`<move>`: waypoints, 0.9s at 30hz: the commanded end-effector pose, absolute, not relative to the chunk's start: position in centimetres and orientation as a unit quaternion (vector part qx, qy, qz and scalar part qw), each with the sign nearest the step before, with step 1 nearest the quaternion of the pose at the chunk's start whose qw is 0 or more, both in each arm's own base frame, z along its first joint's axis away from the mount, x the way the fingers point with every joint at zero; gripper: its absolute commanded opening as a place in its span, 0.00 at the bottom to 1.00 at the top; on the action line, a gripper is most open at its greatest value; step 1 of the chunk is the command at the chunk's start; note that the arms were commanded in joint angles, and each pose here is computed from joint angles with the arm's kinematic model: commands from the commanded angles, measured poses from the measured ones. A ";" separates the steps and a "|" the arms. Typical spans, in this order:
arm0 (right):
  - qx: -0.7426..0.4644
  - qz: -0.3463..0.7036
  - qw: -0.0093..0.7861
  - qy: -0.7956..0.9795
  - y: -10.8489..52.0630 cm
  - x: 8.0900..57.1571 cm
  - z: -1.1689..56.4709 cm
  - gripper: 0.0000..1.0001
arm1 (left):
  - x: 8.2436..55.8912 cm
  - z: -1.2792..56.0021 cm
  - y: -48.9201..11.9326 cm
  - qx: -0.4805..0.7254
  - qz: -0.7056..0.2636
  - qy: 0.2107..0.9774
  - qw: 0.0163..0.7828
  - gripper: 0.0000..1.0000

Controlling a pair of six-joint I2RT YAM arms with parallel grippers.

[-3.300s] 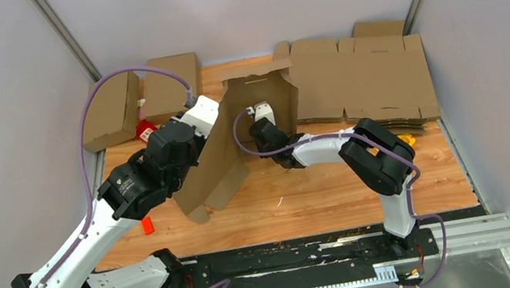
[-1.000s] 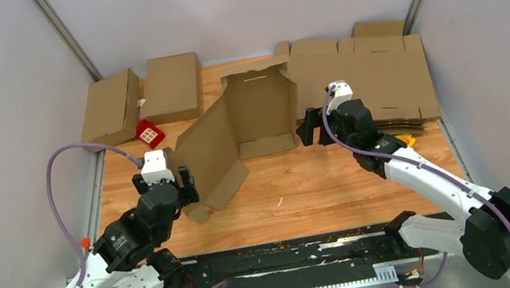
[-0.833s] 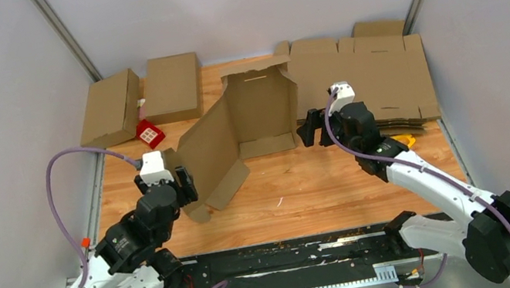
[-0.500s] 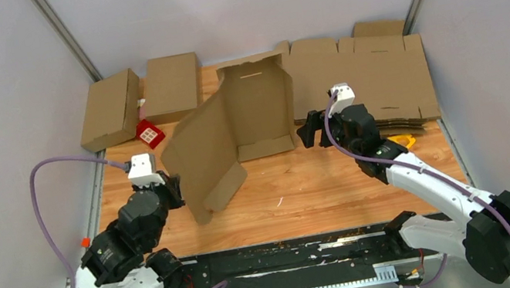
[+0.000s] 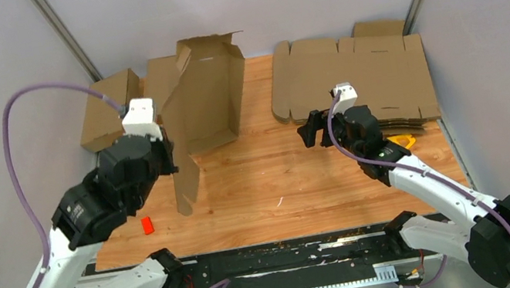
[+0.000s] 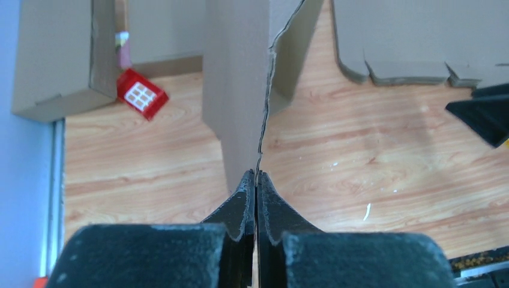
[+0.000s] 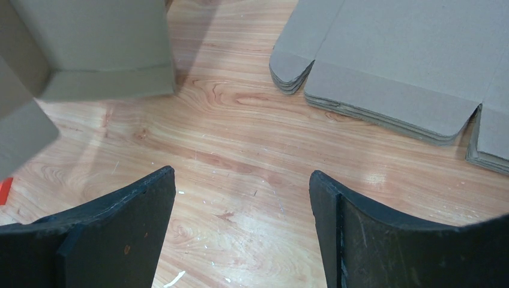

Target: Fold the paper box

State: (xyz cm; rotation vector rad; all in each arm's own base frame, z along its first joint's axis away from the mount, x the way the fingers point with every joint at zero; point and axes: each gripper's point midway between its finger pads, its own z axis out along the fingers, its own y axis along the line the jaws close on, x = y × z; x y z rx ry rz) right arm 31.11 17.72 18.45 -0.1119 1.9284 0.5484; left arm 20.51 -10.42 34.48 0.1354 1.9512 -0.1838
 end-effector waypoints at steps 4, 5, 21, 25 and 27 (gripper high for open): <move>-0.035 0.224 0.544 0.808 17.5 31.9 18.6 0.82 | 20.0 41.2 -13.5 0.112 -0.150 0.808 0.559 0.00; -0.034 0.218 0.539 0.813 17.4 32.0 18.3 0.82 | 19.7 42.2 -14.2 0.114 -0.179 0.798 0.565 0.00; 0.092 0.104 0.566 0.813 11.2 32.0 18.4 0.83 | 15.7 48.2 -15.8 0.117 -0.318 0.760 0.554 0.00; 0.116 0.083 0.568 0.811 10.0 31.8 18.5 0.83 | 19.1 42.2 -15.5 0.133 -0.181 0.832 0.507 0.00; 0.116 0.090 0.573 0.807 10.1 31.7 18.7 0.83 | 20.4 38.2 -15.5 0.159 -0.106 0.868 0.459 0.00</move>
